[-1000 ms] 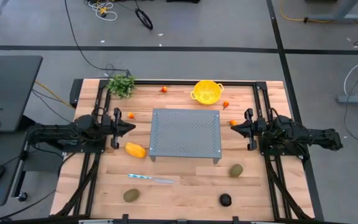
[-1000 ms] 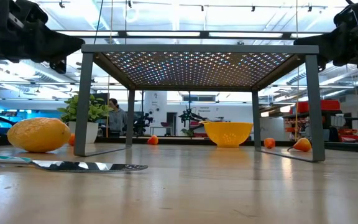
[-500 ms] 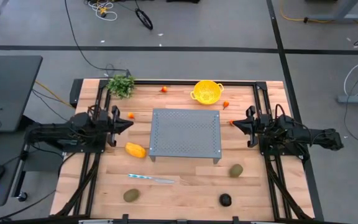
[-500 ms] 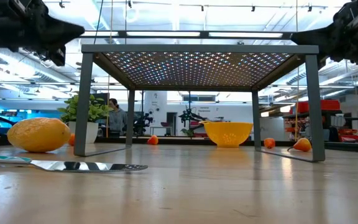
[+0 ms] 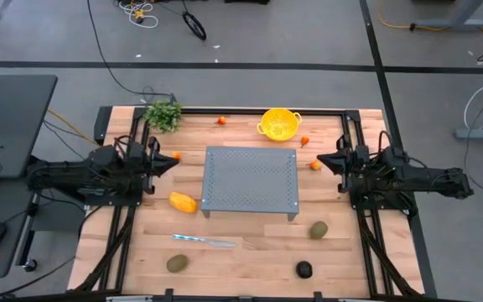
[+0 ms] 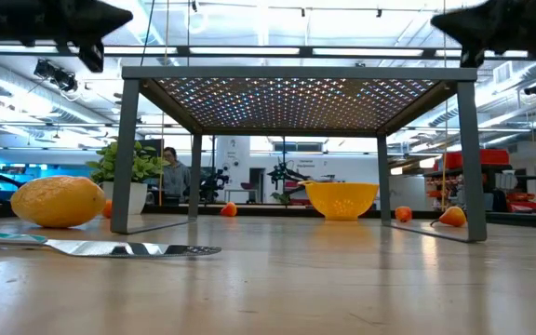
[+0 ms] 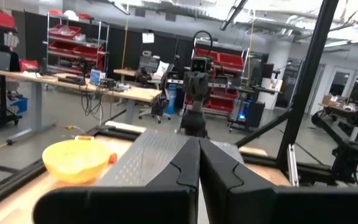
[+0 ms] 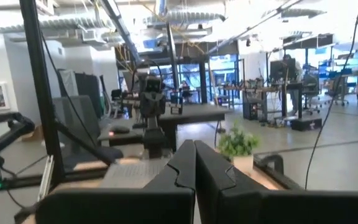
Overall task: Pick & Place Fruit
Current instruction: Put the strainer bowl on the shelf
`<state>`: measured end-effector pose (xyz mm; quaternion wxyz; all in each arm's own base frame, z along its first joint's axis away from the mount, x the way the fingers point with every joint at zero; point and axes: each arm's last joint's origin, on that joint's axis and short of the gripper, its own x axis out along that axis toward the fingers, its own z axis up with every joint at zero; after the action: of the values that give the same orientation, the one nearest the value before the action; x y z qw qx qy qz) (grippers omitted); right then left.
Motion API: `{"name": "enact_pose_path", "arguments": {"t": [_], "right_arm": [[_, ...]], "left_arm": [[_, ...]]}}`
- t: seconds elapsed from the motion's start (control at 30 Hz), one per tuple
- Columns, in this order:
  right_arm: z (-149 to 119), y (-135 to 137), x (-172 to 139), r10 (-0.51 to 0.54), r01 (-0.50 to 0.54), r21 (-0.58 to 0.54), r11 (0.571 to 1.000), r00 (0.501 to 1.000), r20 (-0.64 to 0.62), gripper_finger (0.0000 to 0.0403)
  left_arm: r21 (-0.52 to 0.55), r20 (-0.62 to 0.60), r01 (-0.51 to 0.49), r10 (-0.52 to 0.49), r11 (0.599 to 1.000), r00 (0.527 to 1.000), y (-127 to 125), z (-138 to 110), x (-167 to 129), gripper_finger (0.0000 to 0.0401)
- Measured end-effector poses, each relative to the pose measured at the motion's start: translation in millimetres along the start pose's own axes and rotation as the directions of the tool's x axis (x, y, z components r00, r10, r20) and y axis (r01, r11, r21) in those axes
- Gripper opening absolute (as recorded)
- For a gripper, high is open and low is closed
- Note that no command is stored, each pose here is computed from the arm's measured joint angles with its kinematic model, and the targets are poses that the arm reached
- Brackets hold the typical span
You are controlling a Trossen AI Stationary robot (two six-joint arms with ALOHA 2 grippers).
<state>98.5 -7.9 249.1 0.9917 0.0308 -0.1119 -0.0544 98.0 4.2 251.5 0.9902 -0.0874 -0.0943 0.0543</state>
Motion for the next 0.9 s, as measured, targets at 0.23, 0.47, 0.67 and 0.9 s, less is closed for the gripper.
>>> {"name": "enact_pose_path", "arguments": {"t": [0.23,0.47,0.67,0.9], "right_arm": [[41,2,14,-0.032,0.033,-0.026,0.999,0.999,0.038,0.0001],[66,4,26,-0.048,0.049,-0.015,0.999,0.997,0.06,0.0001],[65,4,32,-0.071,0.069,0.044,0.997,0.996,0.046,0.0001],[64,4,33,-0.073,0.071,0.055,0.996,0.996,0.041,0.0001]], "left_arm": [[0.038,0.085,-0.015,0.011,0.999,0.996,-6,40,2,0.0009],[0.094,0.147,-0.002,-0.012,0.996,0.989,-11,67,0,0.0005],[0.031,0.168,0.01,-0.015,0.999,0.986,-12,74,-2,0.0013],[-0.008,0.169,0.013,-0.011,1.0,0.986,-12,74,-2,0.001]]}}
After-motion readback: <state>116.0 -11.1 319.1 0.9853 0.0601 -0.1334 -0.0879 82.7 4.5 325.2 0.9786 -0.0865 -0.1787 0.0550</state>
